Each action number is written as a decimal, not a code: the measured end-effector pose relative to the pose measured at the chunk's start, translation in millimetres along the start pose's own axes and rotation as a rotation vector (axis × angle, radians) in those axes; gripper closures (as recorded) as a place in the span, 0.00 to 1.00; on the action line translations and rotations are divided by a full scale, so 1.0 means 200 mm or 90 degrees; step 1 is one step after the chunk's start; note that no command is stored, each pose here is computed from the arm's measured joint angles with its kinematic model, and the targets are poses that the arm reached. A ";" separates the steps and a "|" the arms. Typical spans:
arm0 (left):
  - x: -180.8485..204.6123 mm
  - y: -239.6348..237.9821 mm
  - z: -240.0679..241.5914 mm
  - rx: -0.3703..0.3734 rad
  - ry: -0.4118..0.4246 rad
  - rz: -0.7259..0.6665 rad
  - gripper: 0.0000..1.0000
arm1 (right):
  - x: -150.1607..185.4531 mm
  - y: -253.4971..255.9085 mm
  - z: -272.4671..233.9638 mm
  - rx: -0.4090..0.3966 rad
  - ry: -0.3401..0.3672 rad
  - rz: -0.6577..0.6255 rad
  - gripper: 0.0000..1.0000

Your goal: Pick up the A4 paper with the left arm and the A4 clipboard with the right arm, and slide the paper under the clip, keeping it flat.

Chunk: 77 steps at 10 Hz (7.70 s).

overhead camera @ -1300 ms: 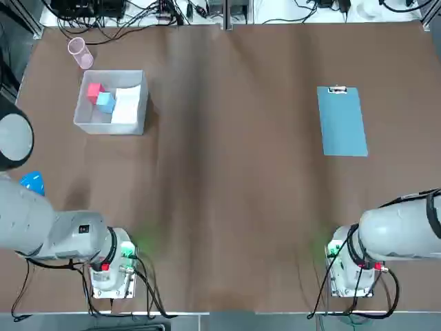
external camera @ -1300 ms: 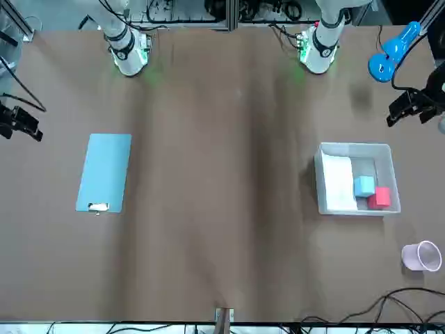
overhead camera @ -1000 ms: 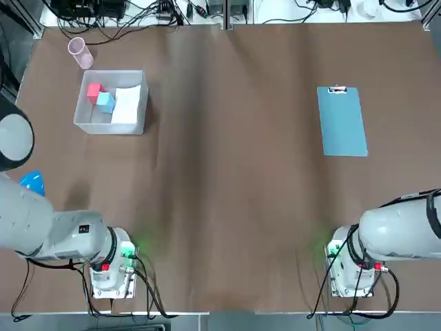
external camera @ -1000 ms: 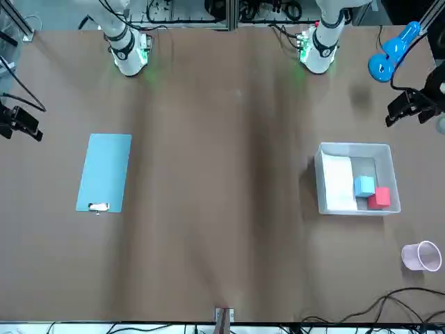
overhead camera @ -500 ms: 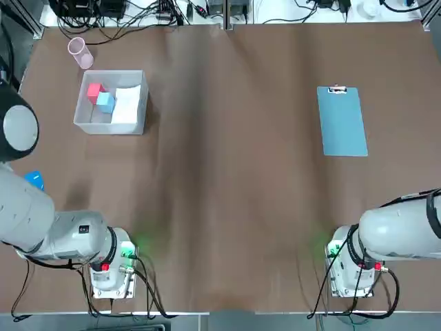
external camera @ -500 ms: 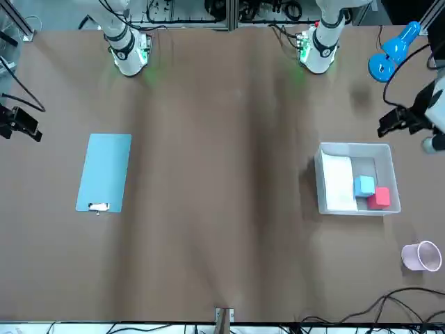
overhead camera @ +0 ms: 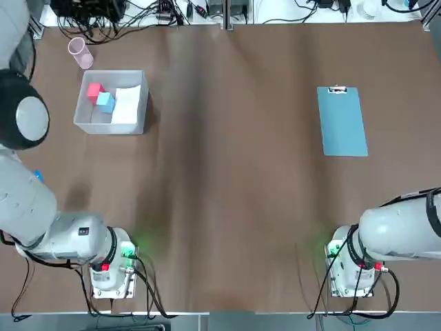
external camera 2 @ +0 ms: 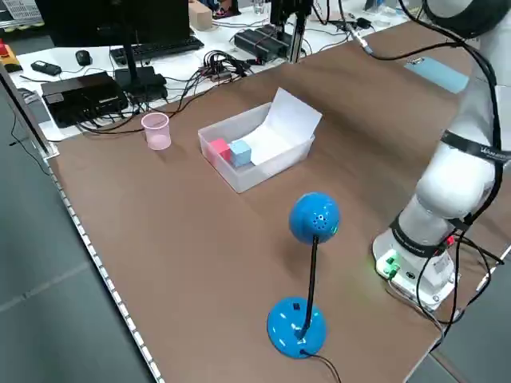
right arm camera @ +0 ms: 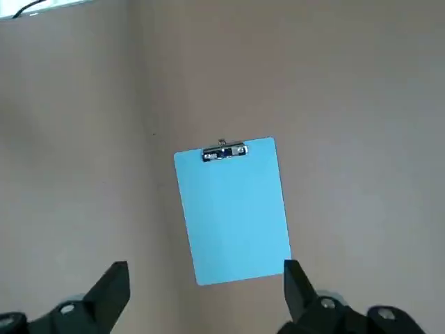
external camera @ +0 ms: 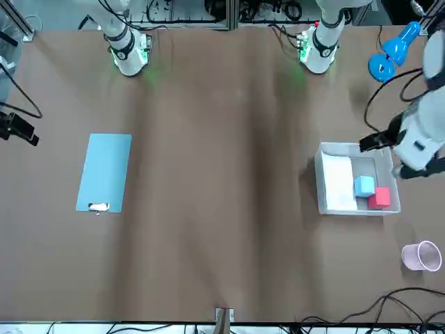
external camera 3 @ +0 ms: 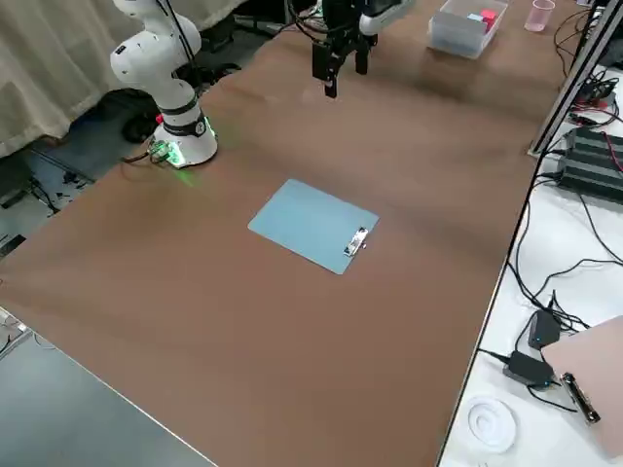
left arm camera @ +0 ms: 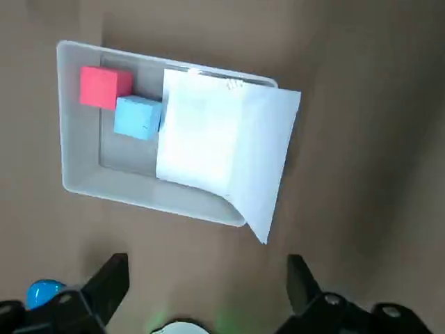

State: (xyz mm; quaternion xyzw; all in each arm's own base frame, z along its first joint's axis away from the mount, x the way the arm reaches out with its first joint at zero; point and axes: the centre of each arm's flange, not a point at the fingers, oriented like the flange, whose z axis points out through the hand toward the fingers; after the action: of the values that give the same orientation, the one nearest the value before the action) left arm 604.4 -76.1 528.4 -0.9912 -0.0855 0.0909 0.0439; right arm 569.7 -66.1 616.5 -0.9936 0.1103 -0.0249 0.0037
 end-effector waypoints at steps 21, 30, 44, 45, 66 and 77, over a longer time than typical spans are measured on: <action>-0.04 0.55 1.22 0.212 0.061 0.054 0.82 | 0.31 0.06 1.84 -0.011 -0.003 0.728 0.04; -0.06 0.45 0.75 0.230 0.081 0.008 0.99 | 0.27 0.04 2.15 -0.021 -0.018 0.759 0.03; -0.04 0.22 -0.11 -0.033 0.020 -0.289 0.99 | 0.26 0.04 2.25 -0.020 -0.021 0.763 0.07; -0.05 0.25 -0.13 -0.067 0.013 -0.310 0.99 | 0.26 0.04 2.25 -0.020 -0.021 0.763 0.07; 0.04 0.21 -0.13 -0.124 -0.002 -0.443 0.99 | 0.28 0.03 2.21 -0.012 -0.013 0.763 0.66; 0.04 0.21 -0.13 -0.121 0.002 -0.445 0.99 | 0.26 -0.19 2.14 -0.053 -0.061 0.780 0.95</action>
State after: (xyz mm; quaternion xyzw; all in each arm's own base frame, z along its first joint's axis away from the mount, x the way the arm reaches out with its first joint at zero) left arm 624.0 -117.7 548.7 -0.9018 -0.4275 0.0608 -0.0200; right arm 649.8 -38.7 191.1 -0.7490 0.6616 0.0306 -0.0167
